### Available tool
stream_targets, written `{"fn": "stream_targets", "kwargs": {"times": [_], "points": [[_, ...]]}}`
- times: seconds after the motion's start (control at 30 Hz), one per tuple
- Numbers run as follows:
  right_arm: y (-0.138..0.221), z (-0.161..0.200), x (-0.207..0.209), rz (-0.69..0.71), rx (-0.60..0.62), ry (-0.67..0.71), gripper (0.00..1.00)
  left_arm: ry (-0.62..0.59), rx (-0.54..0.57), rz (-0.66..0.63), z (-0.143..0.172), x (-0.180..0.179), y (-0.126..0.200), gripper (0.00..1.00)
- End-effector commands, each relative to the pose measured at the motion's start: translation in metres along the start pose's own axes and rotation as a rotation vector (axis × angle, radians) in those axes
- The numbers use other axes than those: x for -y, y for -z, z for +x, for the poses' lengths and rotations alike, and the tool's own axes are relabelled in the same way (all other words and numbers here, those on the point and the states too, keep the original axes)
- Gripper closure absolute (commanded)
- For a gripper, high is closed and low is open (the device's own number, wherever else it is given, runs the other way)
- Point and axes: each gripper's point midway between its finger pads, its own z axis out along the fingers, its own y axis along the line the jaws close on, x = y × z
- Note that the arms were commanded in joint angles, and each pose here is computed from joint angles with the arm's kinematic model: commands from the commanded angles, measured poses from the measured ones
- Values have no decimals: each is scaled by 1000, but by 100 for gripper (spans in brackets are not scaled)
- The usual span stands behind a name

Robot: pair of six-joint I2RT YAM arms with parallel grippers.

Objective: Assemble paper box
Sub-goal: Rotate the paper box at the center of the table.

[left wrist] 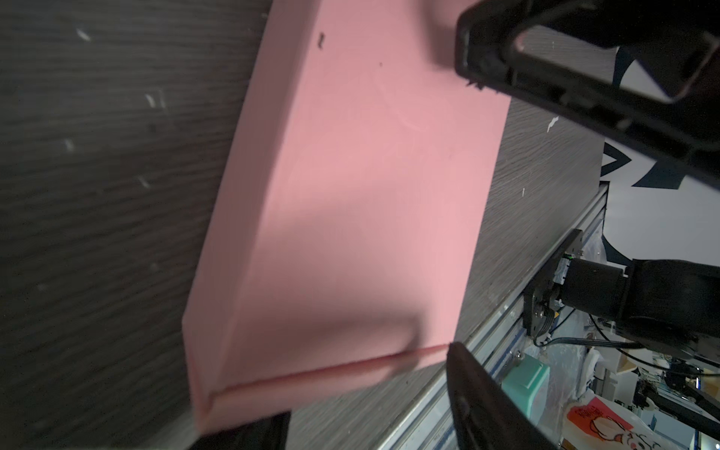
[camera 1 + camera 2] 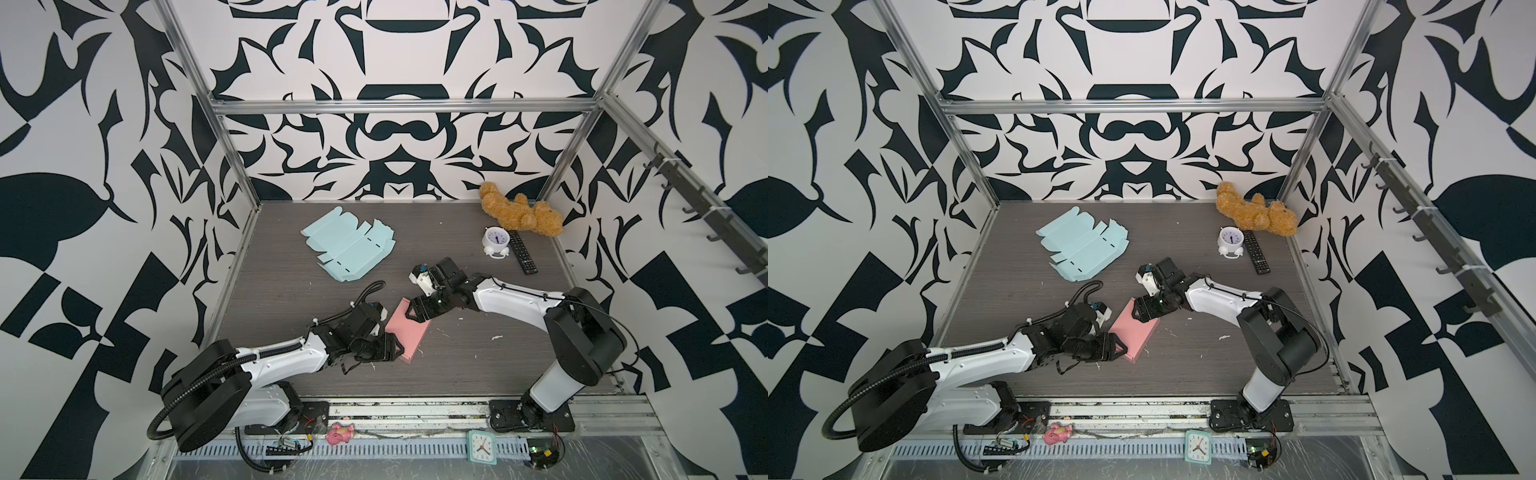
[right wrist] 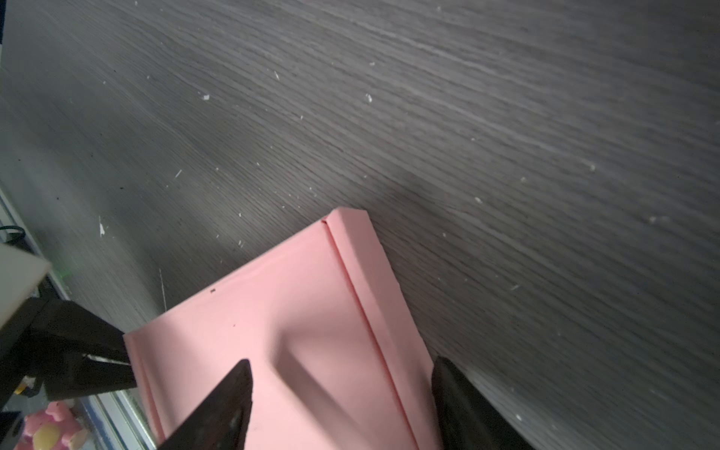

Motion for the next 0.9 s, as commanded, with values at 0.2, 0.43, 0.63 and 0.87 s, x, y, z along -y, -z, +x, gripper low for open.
{"fn": "stream_targets", "kwargs": {"times": [0.2, 0.43, 0.63, 0.87], "points": [[14, -4, -3, -31, 62, -30, 26, -20, 43, 46, -37, 14, -5, 38], [27, -6, 12, -21, 105, -71, 26, -50, 64, 56, -65, 25, -9, 40], [33, -10, 19, -16, 125, -89, 26, -66, 57, 74, -83, 34, -19, 40], [41, -18, 29, -12, 154, -115, 25, -69, 63, 88, -108, 37, -25, 41]]}}
